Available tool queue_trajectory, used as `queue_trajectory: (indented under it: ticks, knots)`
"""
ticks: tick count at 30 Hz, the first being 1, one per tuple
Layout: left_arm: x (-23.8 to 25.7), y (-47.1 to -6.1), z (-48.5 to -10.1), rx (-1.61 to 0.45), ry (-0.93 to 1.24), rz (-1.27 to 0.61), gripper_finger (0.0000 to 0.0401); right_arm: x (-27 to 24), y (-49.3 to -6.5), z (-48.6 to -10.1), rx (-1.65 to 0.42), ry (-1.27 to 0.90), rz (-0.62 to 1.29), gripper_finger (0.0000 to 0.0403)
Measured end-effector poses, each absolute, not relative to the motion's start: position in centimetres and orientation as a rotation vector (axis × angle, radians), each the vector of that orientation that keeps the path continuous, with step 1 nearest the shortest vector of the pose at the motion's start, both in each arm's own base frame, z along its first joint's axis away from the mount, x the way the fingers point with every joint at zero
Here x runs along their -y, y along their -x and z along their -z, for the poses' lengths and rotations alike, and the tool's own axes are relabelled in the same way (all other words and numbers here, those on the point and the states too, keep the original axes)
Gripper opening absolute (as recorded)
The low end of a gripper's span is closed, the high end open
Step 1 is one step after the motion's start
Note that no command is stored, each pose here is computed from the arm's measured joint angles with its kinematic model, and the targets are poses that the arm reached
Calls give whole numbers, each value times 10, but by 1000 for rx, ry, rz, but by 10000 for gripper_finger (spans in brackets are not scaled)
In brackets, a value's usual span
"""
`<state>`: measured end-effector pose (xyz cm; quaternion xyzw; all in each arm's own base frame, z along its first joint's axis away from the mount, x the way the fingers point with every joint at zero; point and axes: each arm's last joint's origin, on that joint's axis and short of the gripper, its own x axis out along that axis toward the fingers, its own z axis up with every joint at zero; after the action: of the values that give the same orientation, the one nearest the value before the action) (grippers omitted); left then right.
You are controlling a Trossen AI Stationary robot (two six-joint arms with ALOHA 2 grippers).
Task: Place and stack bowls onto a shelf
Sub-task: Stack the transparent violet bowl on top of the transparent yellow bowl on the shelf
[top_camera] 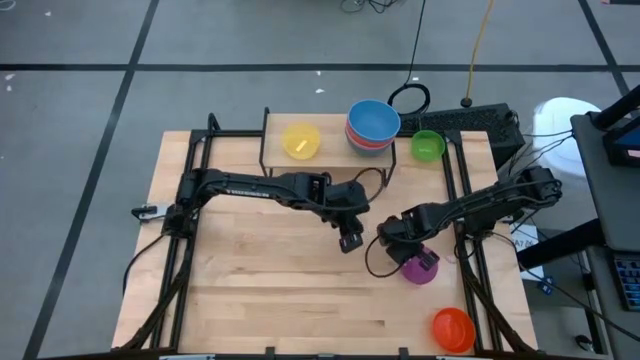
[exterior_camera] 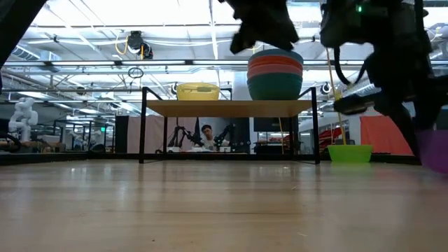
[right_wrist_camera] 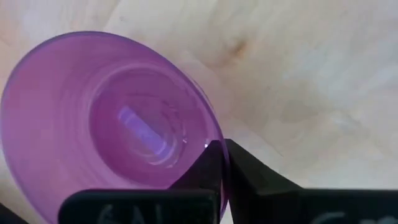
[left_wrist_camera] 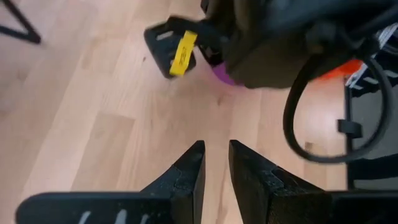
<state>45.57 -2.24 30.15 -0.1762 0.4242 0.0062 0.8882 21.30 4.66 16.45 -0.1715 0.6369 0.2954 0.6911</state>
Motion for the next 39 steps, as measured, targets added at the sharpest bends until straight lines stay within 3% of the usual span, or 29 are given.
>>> queue_trajectory:
  ticks: [8,16,24,30,39]
  knots:
    - [17,-418,-359,-778,357,-119,76,-40,-216,-223,-1325,449,-470,1]
    - [7,-363,-416,-637,320,-359,76,-18,-232,-292,-1123,482,-127,0]
    - [2,-318,-435,-682,272,-515,76,13,-258,-357,-910,453,12,0]
    - [3,-308,-431,-787,218,-500,76,24,-291,-365,-885,432,9,0]
    - [19,-309,-433,-728,340,-522,76,35,-327,-362,-789,457,326,0]
